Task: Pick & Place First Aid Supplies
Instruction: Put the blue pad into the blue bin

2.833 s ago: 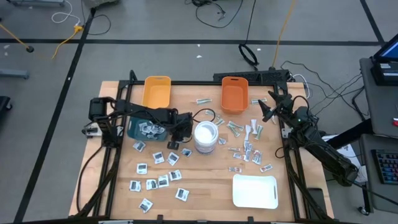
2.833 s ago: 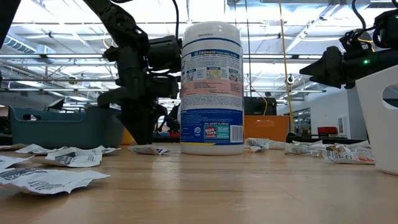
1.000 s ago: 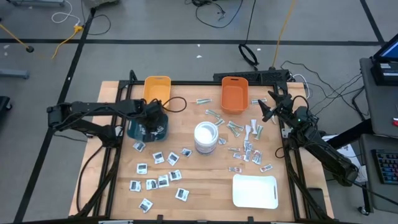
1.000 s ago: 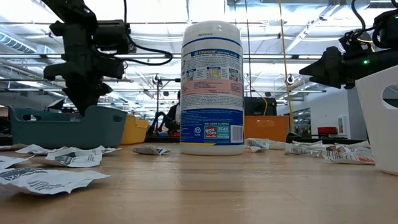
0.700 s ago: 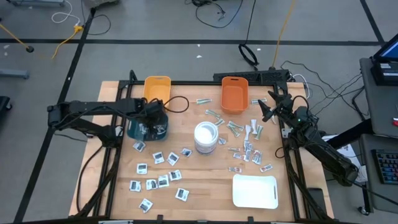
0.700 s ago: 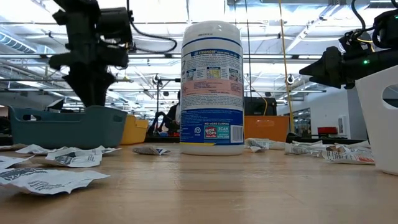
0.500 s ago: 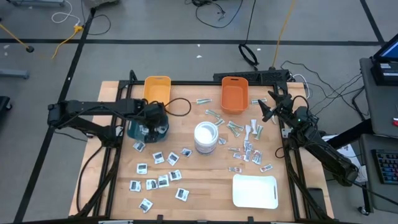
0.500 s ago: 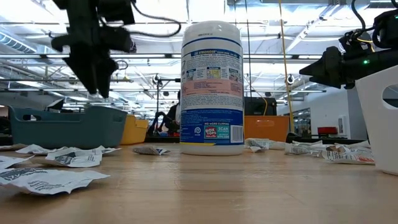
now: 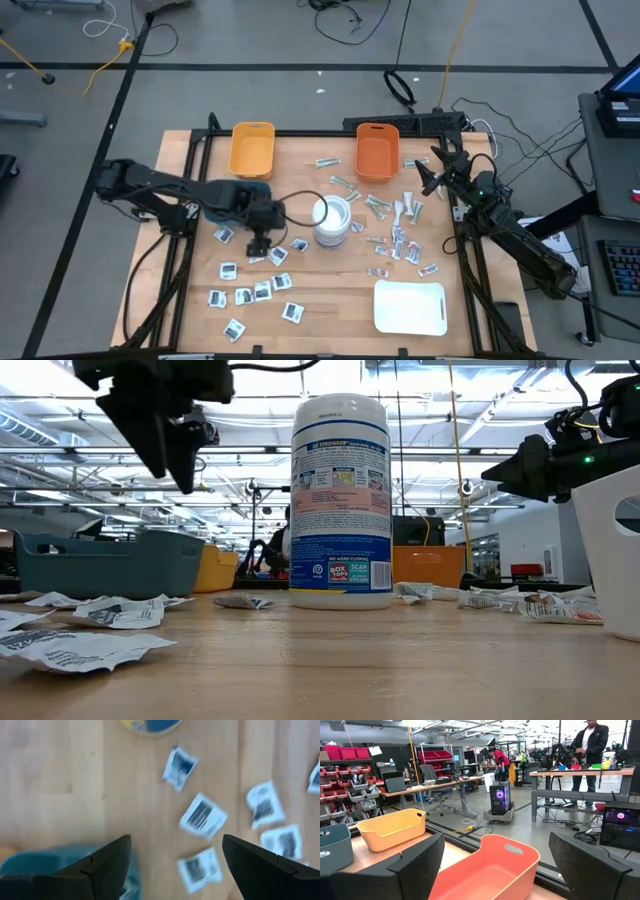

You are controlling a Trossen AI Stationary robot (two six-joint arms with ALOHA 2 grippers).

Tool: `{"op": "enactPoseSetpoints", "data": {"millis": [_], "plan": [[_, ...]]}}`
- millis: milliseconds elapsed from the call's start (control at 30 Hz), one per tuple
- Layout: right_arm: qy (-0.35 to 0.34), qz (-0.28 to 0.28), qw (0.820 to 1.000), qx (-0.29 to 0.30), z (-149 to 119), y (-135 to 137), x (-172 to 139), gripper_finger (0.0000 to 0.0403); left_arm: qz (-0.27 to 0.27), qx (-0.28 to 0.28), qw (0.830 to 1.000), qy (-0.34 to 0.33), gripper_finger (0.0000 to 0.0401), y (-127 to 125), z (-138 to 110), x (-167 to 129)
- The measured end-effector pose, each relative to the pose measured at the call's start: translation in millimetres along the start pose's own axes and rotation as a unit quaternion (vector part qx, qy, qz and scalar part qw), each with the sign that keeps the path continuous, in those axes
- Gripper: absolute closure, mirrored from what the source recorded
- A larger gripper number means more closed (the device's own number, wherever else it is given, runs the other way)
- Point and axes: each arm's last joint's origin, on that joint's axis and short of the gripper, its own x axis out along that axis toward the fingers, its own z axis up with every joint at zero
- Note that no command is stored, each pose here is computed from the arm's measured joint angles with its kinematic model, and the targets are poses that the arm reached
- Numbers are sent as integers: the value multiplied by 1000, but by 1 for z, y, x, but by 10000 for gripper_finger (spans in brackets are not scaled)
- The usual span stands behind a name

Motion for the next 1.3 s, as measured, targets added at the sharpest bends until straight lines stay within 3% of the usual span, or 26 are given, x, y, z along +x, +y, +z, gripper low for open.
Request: {"op": "enactPoseSetpoints", "data": {"millis": [233,400,667,1033,1300], "plan": [[0,0,1000,0,0,0,0,46,13,-24,998,-62,82,-20,21,25],[0,0,1000,0,0,0,0,46,49,-56,994,-84,82,-20,17,42],[0,0,1000,0,0,0,0,46,43,-76,984,-155,82,-20,12,64],[0,0,1000,0,0,0,0,46,48,-54,991,-114,82,-29,5,109],[-1,0,1000,0,0,0,0,46,46,-53,992,-102,82,-22,5,126]]}}
